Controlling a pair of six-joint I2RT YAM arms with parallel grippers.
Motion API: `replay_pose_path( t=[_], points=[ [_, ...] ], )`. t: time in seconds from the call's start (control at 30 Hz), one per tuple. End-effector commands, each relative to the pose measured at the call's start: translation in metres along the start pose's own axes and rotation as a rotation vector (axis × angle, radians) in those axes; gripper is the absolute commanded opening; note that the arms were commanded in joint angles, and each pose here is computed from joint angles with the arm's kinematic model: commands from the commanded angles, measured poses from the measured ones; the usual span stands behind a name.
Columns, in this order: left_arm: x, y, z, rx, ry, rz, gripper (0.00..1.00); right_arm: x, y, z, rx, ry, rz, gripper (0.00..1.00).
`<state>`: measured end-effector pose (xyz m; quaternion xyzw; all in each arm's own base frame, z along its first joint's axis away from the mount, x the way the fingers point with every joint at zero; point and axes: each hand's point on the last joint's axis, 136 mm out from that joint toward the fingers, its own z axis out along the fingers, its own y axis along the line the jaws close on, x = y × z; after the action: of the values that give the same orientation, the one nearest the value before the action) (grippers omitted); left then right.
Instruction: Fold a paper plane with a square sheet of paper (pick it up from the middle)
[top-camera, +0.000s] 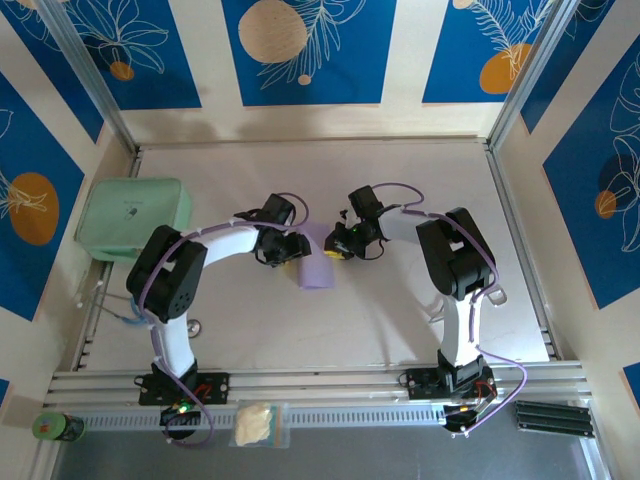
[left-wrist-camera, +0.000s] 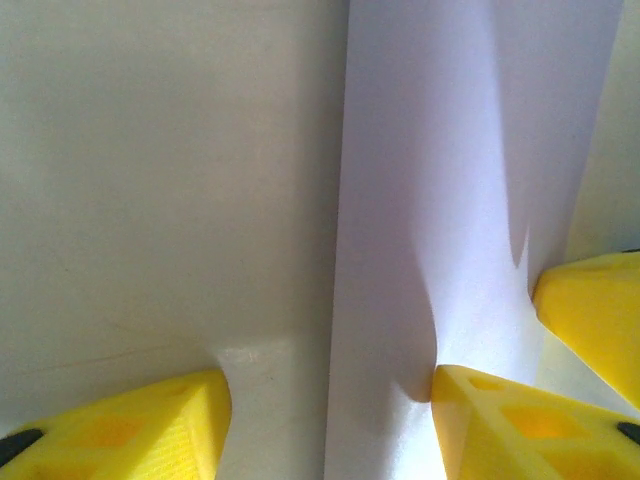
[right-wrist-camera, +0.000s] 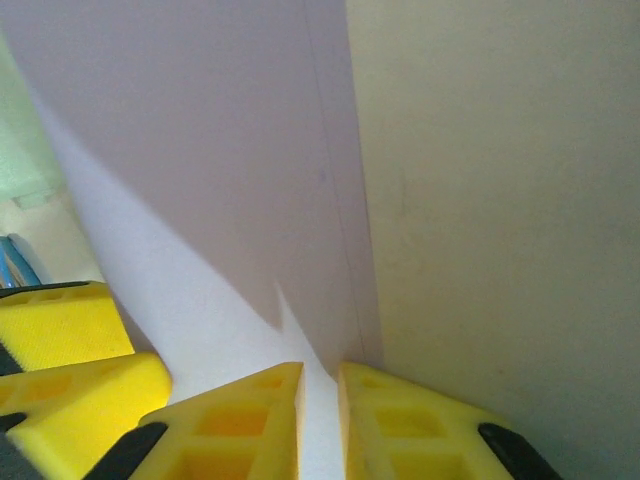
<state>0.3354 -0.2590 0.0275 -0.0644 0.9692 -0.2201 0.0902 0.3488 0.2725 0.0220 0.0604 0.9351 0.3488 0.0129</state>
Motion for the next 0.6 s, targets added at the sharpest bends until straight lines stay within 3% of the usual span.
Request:
replay_pose_path(
  t=[0.0, 0.27, 0.57],
  points=[
    [0.032, 0.019, 0.025, -0.080, 0.115, 0.034, 0.57, -0.003, 0.018, -0.025, -0.051, -0.034, -0.020, 0.22],
    [0.046, 0.036, 0.031, -0.137, 0.165, 0.083, 0.57, -0.025, -0.005, -0.091, -0.026, -0.219, -0.024, 0.41],
    [0.045, 0.040, 0.035, -0.167, 0.150, 0.019, 0.59, -0.033, -0.021, -0.107, 0.003, -0.263, -0.010, 0.47]
  ],
)
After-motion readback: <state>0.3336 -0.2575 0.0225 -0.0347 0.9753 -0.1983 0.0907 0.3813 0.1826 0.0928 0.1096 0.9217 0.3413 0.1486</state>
